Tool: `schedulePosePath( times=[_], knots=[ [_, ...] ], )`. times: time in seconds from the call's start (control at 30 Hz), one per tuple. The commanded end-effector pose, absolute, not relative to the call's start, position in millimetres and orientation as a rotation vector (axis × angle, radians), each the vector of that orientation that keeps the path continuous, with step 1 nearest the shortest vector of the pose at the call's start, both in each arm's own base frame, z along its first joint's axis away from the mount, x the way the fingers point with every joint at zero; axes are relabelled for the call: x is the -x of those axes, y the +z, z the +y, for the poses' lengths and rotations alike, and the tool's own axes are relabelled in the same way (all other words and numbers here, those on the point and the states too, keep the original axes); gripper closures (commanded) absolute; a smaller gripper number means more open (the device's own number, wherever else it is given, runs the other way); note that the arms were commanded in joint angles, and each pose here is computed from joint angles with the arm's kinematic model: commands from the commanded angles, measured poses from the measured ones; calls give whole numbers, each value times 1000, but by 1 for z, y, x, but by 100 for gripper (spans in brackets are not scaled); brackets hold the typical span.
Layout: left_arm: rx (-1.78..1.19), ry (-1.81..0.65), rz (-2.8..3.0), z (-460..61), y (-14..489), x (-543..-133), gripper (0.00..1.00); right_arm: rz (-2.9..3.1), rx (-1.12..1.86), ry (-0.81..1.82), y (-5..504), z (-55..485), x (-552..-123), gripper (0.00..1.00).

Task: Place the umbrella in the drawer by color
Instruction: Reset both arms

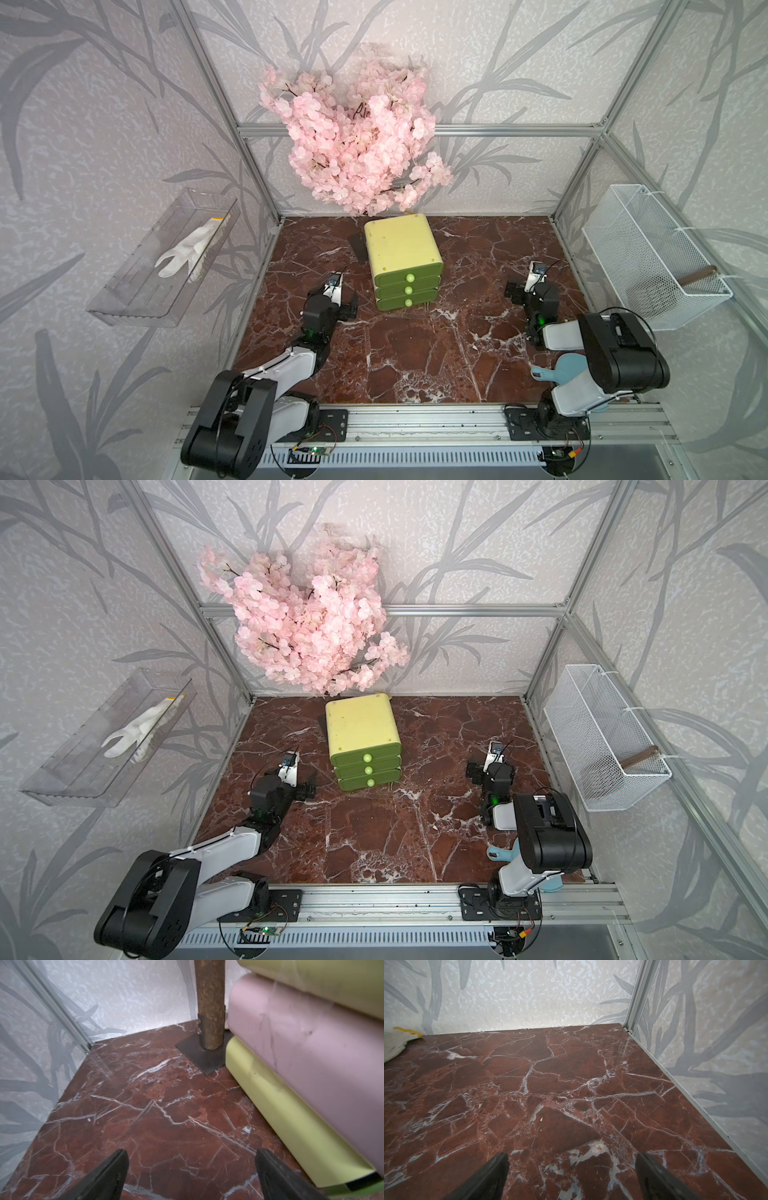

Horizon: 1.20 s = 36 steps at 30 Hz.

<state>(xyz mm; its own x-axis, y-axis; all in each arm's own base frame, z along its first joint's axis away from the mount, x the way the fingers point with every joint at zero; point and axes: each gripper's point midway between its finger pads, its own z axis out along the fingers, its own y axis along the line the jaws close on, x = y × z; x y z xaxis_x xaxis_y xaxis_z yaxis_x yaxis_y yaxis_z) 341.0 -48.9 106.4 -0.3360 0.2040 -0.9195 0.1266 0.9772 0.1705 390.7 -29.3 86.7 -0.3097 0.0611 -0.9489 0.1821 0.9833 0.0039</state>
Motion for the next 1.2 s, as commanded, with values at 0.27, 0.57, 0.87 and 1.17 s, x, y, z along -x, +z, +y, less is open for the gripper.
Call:
schedulePosePath(
  times=[0.27, 0.57, 0.87, 1.17],
  knots=[
    [-298, 174, 1884, -50, 114, -362, 0, 1875, -167, -110, 92, -26, -395, 1],
    [-285, 237, 1891, -43, 108, -375, 0, 1875, -168, -109, 92, -26, -395, 1],
    [24, 332, 1925, 5, 114, -388, 0, 1875, -165, -109, 92, -26, -394, 1],
    [168, 148, 1897, 36, 99, -387, 0, 1876, -165, -109, 92, -26, -394, 1]
  ],
)
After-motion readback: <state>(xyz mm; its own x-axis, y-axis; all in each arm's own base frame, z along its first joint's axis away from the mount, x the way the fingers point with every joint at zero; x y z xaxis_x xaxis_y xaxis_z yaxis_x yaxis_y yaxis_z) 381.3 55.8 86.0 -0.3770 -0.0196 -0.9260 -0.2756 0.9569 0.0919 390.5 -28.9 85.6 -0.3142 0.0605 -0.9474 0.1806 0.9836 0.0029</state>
